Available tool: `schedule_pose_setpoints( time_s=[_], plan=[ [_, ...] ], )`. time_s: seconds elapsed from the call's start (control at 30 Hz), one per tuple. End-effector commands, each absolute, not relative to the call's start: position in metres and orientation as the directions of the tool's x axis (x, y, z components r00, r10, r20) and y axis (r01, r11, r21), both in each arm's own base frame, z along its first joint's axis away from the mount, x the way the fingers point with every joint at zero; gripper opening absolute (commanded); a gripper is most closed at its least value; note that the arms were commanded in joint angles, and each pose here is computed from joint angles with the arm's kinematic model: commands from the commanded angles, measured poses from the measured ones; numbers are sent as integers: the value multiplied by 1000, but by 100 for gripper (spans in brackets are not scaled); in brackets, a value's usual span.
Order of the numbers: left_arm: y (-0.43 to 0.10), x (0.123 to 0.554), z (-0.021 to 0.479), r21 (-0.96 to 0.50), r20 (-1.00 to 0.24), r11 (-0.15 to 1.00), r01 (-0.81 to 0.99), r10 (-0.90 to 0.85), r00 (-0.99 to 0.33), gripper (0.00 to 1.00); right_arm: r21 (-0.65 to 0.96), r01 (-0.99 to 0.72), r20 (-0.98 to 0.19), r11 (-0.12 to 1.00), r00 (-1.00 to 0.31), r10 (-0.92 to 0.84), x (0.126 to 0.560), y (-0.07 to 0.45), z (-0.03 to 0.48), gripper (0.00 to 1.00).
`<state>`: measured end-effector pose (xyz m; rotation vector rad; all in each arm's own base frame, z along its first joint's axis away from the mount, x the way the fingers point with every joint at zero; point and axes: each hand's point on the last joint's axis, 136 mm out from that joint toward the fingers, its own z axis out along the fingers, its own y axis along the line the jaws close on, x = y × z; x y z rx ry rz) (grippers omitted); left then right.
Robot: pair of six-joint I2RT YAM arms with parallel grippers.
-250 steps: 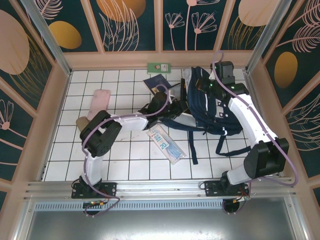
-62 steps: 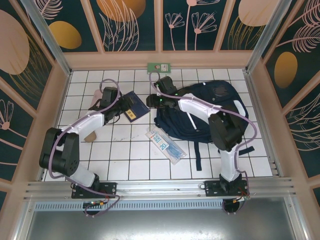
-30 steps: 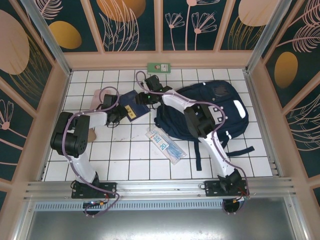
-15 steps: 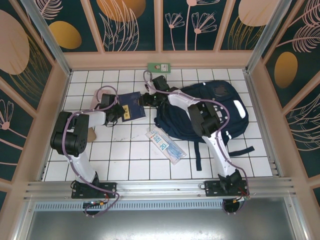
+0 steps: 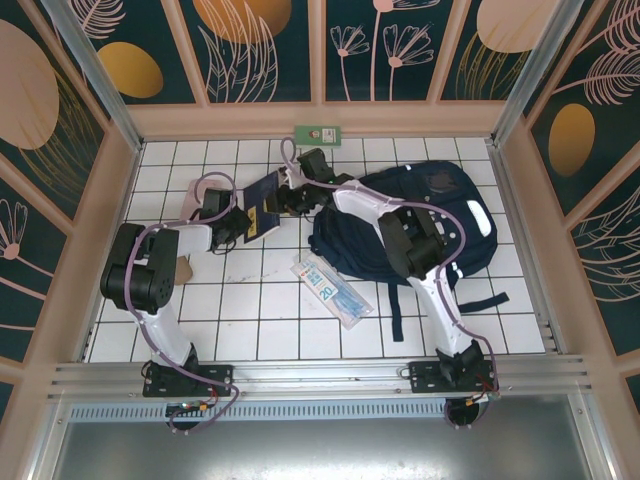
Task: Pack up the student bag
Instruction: Pick up the book from the center of the table, then pass the book.
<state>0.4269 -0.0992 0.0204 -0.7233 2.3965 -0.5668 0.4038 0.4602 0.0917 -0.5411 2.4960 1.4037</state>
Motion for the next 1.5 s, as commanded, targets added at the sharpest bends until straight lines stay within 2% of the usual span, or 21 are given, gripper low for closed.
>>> schedule_pose_setpoints(
  time_s=[0.0, 0.1, 0.2, 0.3, 0.4, 0.47, 0.63, 0.7, 0.73, 0.87, 1.13, 1.3, 1.47],
  plan=[
    [-115, 392, -10, -503, -276, 780, -372, -553, -786, 18, 773, -414, -341, 481, -910, -235, 387, 472, 79, 40],
    [-116, 392, -9, -509, -275, 778, -368, -552, -787, 17, 772, -419, -343, 477, -907, -243, 383, 479, 75, 41],
    [-116, 392, -6, -510, -278, 778, -367, -553, -785, 18, 755, -413, -345, 510, -911, -226, 387, 480, 73, 36],
    [-114, 393, 0, -508, -289, 780, -364, -553, -782, 19, 733, -385, -345, 560, -921, -182, 396, 469, 73, 24],
    [-111, 395, 13, -509, -313, 782, -360, -557, -769, 22, 728, -362, -351, 582, -926, -138, 404, 454, 80, 6],
    [-110, 398, 30, -521, -337, 780, -348, -563, -755, 29, 734, -354, -364, 580, -926, -103, 410, 442, 92, 0],
    [-114, 410, 83, -595, -394, 755, -274, -571, -720, 50, 756, -370, -409, 540, -911, -52, 417, 422, 130, 0],
    [-119, 414, 103, -651, -394, 725, -225, -576, -716, 58, 772, -377, -423, 511, -906, -30, 419, 413, 148, 0],
    [-123, 417, 115, -686, -391, 702, -194, -580, -715, 65, 783, -383, -430, 489, -903, -18, 420, 408, 159, 0],
    [-141, 422, 155, -801, -369, 595, -68, -580, -726, 77, 816, -420, -463, 397, -886, 14, 417, 394, 202, 0],
    [-169, 427, 213, -900, -362, 418, 124, -558, -746, 77, 853, -473, -489, 219, -872, 24, 404, 382, 260, 0],
    [-179, 426, 232, -921, -357, 338, 191, -546, -758, 74, 870, -472, -479, 143, -878, 20, 395, 384, 273, 0],
    [-185, 423, 246, -934, -349, 265, 240, -535, -769, 67, 884, -458, -462, 94, -887, 16, 388, 386, 276, 0]
  ],
)
